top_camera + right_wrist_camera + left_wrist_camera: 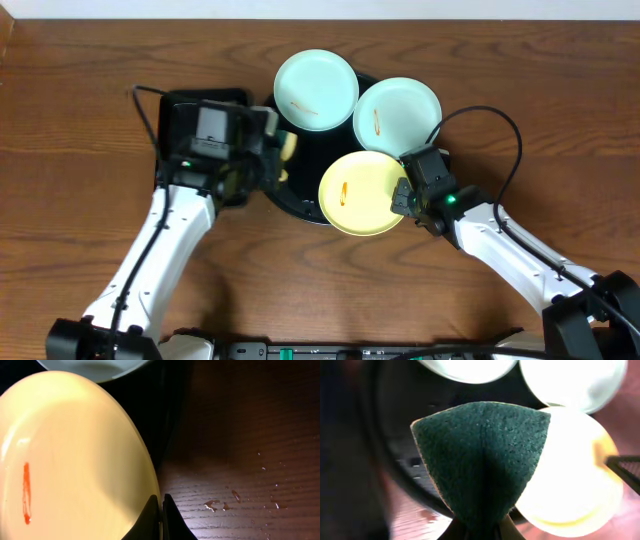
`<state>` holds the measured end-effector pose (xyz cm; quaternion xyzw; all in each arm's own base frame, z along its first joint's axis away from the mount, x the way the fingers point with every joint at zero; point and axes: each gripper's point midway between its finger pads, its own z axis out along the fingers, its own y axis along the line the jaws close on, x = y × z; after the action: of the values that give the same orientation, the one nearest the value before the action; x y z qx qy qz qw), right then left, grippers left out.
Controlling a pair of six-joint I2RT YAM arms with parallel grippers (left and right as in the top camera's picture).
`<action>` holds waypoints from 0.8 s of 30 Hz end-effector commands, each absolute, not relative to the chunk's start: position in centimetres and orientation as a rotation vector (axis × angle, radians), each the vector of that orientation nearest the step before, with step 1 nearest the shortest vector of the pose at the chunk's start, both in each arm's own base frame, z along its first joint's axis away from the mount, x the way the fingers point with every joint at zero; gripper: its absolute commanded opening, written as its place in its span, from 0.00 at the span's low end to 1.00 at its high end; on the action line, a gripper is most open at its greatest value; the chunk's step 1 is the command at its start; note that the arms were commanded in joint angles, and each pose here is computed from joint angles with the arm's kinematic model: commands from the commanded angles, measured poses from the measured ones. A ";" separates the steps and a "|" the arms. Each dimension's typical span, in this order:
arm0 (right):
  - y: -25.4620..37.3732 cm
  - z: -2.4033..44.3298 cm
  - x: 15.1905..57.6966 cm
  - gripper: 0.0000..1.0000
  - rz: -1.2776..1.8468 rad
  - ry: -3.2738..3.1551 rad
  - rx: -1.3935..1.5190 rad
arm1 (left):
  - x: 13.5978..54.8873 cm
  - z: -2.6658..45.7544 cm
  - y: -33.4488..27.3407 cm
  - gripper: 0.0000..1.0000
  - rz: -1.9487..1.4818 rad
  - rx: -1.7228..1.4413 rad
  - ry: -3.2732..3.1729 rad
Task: Clean dirty plates on tray and stack at the side
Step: 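Scrub the yellow plate's surface with the sponge in the left gripper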
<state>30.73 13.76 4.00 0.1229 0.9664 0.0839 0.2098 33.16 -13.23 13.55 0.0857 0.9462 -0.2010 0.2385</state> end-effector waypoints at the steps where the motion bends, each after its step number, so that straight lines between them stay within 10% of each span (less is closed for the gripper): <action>1: 13.5 3.6 30.6 0.01 0.203 2.681 0.360 | 32.5 14.1 -15.2 0.07 -0.600 0.288 2.580; 24: 14.0 4.3 31.8 0.01 0.220 2.620 0.353 | 29.9 8.2 -21.9 0.07 -0.619 0.491 2.723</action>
<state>32.04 13.86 4.64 0.1266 0.9580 0.0863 0.2423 29.68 -21.84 8.35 0.1726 0.9480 -0.2206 0.1512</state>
